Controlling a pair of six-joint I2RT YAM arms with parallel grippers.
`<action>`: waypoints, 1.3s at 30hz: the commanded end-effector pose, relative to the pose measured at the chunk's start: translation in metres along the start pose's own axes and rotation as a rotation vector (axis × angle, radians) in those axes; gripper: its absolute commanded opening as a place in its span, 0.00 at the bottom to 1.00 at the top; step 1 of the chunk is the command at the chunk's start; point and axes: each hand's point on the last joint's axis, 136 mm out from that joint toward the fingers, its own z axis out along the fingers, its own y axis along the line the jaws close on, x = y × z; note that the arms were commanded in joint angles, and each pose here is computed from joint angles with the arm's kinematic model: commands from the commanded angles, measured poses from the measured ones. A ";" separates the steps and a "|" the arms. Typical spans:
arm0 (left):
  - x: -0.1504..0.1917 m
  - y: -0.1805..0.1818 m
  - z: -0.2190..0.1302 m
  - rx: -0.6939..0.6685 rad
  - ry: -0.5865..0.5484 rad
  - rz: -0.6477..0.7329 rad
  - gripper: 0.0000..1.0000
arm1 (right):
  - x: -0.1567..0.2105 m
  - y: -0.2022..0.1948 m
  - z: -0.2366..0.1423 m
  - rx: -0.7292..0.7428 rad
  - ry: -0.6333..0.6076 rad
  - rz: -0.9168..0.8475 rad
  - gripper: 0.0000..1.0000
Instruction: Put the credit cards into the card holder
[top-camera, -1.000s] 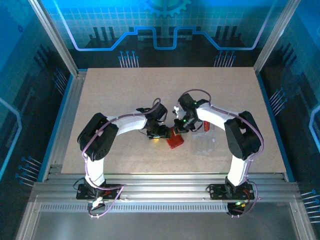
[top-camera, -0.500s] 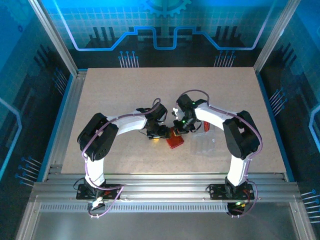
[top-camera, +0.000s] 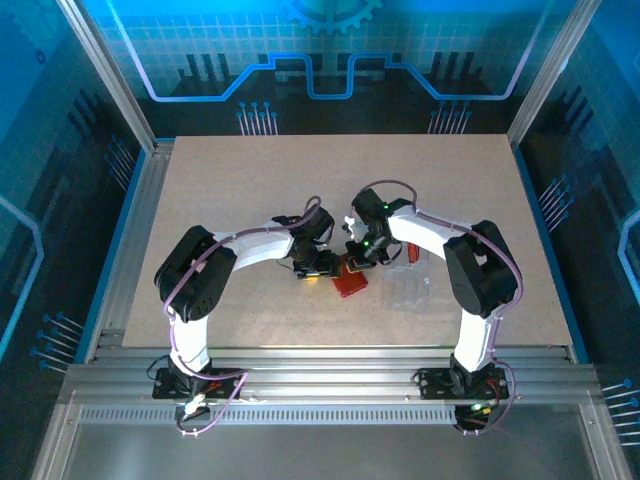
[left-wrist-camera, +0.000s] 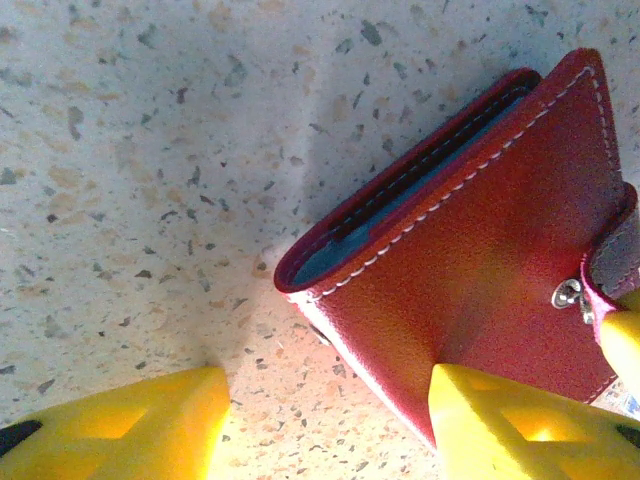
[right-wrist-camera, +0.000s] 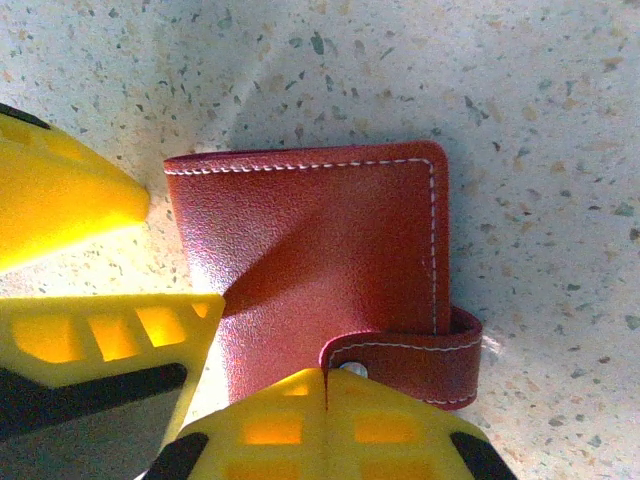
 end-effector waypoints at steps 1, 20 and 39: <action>0.017 0.010 0.029 -0.003 0.067 -0.012 0.58 | 0.003 0.007 0.007 -0.020 0.034 -0.014 0.00; 0.016 0.010 0.029 0.002 0.064 -0.015 0.58 | 0.019 0.001 0.022 0.005 0.083 0.006 0.00; -0.022 0.007 -0.041 0.078 -0.102 -0.040 0.67 | -0.028 0.034 -0.027 -0.020 -0.152 -0.048 0.40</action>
